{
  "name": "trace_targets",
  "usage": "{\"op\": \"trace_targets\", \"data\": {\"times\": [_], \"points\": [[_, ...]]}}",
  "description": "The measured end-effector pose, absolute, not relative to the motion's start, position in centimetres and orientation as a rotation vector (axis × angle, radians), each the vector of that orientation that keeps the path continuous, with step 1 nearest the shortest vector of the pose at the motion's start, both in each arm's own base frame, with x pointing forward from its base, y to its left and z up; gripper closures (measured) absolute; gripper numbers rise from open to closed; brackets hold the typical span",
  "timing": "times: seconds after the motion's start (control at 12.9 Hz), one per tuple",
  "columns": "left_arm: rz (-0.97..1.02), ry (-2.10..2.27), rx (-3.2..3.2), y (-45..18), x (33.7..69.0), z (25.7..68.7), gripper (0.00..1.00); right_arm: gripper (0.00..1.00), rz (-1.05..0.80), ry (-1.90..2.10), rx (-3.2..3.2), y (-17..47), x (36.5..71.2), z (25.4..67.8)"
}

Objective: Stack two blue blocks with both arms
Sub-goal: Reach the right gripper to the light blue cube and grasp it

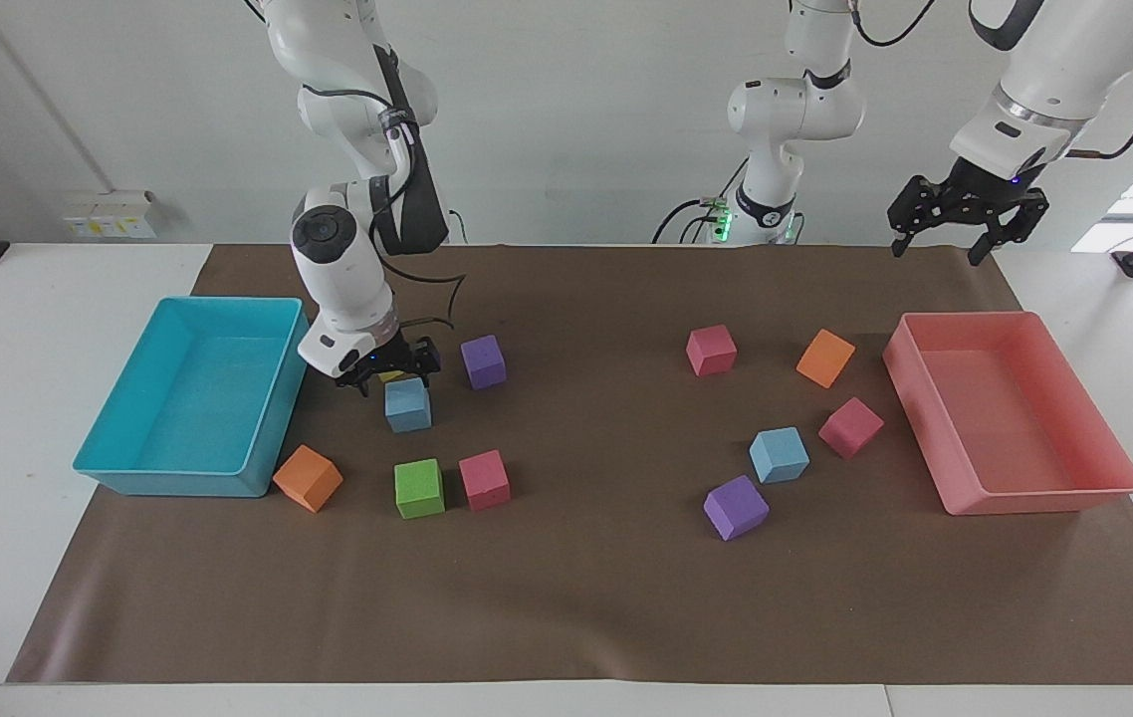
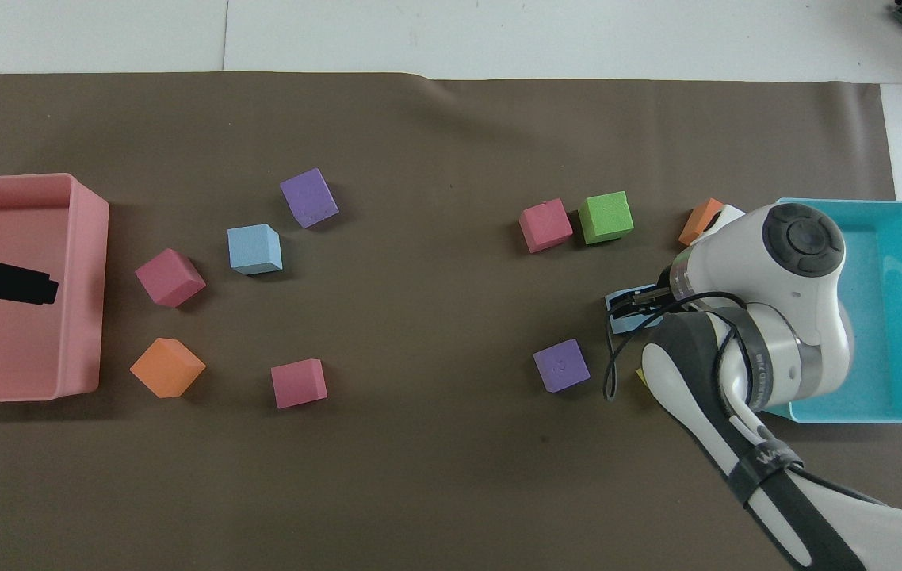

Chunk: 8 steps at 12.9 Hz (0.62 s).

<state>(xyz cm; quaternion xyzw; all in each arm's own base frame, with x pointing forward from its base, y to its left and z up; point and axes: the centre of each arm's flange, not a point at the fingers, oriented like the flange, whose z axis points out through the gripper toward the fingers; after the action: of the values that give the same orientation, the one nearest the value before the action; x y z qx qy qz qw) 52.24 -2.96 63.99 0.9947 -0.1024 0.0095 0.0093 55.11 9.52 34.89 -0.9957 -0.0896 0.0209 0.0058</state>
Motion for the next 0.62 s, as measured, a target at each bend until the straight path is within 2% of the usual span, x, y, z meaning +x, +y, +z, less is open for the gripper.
{"op": "trace_targets", "data": {"times": [0.62], "points": [[0.121,-0.321,3.107,-3.1,52.9,64.4,0.00,0.00,0.088,-0.314,-3.114,9.1,52.7,30.4]]}}
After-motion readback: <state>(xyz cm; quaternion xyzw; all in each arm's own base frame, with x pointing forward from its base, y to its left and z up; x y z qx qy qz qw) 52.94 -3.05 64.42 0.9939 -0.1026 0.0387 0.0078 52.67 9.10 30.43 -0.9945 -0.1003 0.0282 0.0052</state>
